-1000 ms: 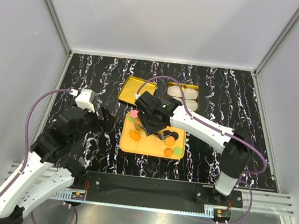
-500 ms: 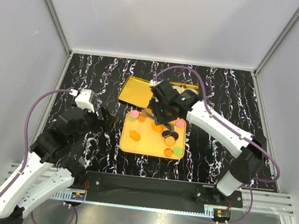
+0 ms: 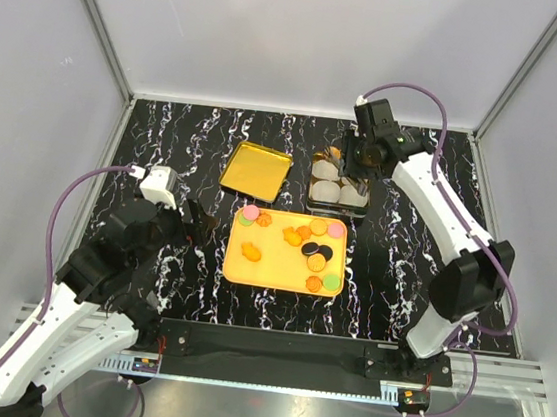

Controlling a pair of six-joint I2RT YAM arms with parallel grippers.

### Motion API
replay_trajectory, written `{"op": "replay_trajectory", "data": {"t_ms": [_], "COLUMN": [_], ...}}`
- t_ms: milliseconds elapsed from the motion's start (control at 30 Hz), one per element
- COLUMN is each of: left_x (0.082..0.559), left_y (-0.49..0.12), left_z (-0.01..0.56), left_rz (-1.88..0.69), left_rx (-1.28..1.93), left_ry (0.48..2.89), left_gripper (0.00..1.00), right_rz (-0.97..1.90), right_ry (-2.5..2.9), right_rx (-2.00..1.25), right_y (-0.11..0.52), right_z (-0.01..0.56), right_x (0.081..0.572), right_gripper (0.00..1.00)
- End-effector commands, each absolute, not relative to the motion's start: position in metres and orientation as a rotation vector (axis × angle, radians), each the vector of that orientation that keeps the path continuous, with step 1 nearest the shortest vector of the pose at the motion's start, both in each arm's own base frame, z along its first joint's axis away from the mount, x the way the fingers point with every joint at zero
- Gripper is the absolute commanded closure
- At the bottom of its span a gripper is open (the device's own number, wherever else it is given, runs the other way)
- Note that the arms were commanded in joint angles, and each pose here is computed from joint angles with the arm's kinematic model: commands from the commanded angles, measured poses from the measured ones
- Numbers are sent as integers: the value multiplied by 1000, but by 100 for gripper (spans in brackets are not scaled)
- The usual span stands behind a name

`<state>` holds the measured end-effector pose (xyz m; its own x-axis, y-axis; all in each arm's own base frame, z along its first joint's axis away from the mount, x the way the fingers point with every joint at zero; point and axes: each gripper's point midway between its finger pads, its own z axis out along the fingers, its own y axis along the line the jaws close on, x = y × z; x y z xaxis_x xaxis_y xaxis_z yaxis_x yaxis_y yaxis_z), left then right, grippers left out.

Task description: Pack the cookies

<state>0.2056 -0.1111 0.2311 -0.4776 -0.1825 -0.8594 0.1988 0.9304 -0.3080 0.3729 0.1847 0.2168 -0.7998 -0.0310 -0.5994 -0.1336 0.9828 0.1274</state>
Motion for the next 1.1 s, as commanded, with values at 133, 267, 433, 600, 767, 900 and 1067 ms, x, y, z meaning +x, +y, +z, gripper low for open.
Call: {"op": "replay_trajectory", "data": {"t_ms": [133, 267, 433, 600, 767, 900, 1067], "left_x": [209, 209, 209, 209, 210, 210, 210], "left_y": [-116, -114, -115, -115, -114, -115, -114], "left_z": [238, 237, 236, 237, 238, 236, 236], "left_rz": [-467, -463, -464, -464, -460, -461, -459], "left_rx": [21, 16, 17, 17, 14, 14, 13], "left_ry": [1990, 1991, 1993, 1993, 1991, 1995, 1997], "left_gripper": [1, 1, 1, 1, 1, 1, 1], "right_rz": [223, 191, 136, 137, 137, 137, 139], "right_ry": [2464, 2491, 2521, 2537, 2563, 2571, 2573], "right_rx": [-103, -101, -99, -112, -121, -125, -137], "right_y": [192, 191, 185, 186, 185, 185, 186], "right_z": [210, 192, 177, 169, 159, 155, 155], "right_x": [424, 428, 426, 425, 420, 419, 419], "right_gripper": [52, 52, 52, 51, 51, 48, 44]}}
